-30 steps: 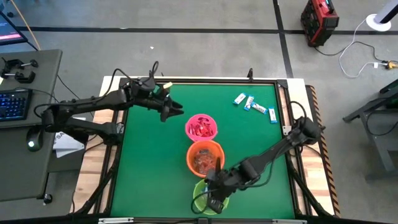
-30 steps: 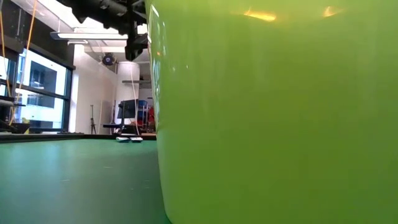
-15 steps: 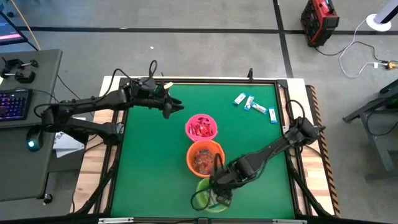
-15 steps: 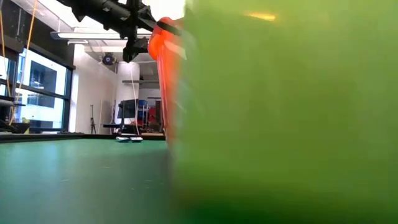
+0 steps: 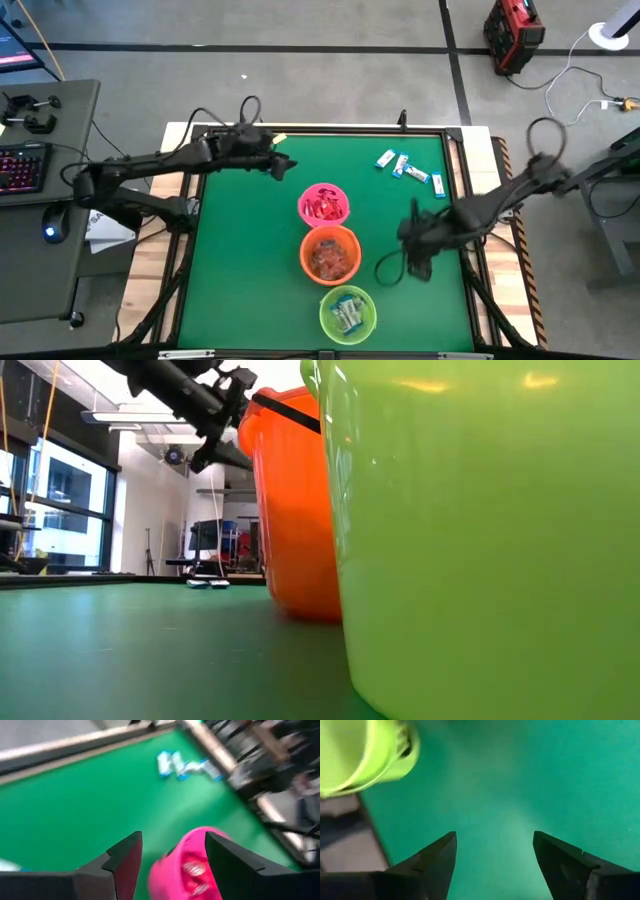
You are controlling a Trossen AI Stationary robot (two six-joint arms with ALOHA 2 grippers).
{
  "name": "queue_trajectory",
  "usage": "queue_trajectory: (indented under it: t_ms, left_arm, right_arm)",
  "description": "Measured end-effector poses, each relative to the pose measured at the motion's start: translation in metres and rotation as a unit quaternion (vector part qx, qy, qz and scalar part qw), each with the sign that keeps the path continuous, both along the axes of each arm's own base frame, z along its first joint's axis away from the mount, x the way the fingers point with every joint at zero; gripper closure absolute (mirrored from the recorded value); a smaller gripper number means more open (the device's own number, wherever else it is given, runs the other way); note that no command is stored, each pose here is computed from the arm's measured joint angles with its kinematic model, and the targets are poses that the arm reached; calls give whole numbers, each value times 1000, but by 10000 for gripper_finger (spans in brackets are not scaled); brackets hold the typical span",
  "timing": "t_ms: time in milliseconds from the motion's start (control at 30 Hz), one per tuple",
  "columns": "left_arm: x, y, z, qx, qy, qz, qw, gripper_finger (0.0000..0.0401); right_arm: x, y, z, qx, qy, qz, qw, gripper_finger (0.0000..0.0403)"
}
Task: Sort candy by brand, put in halloween buckets
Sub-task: Put the white chocolate into the green bucket
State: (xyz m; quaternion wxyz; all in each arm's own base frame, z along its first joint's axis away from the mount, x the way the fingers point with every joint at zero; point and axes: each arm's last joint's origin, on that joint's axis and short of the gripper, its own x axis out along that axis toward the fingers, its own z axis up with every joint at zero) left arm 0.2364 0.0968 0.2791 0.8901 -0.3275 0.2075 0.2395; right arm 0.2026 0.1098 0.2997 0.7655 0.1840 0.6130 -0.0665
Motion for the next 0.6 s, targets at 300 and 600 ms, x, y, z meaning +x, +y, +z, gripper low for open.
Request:
queue_trajectory:
  t_ms: [300,600]
  left_arm:
    - [24,47,-14,-58,305,71,948,194]
    - [12,108,-85,-163,390,225,878,194]
  right_arm:
    - [-44,-65,-24,-2,-73,-126,989,148]
    - [-30,-71,-49,87,-140,-229,959,148]
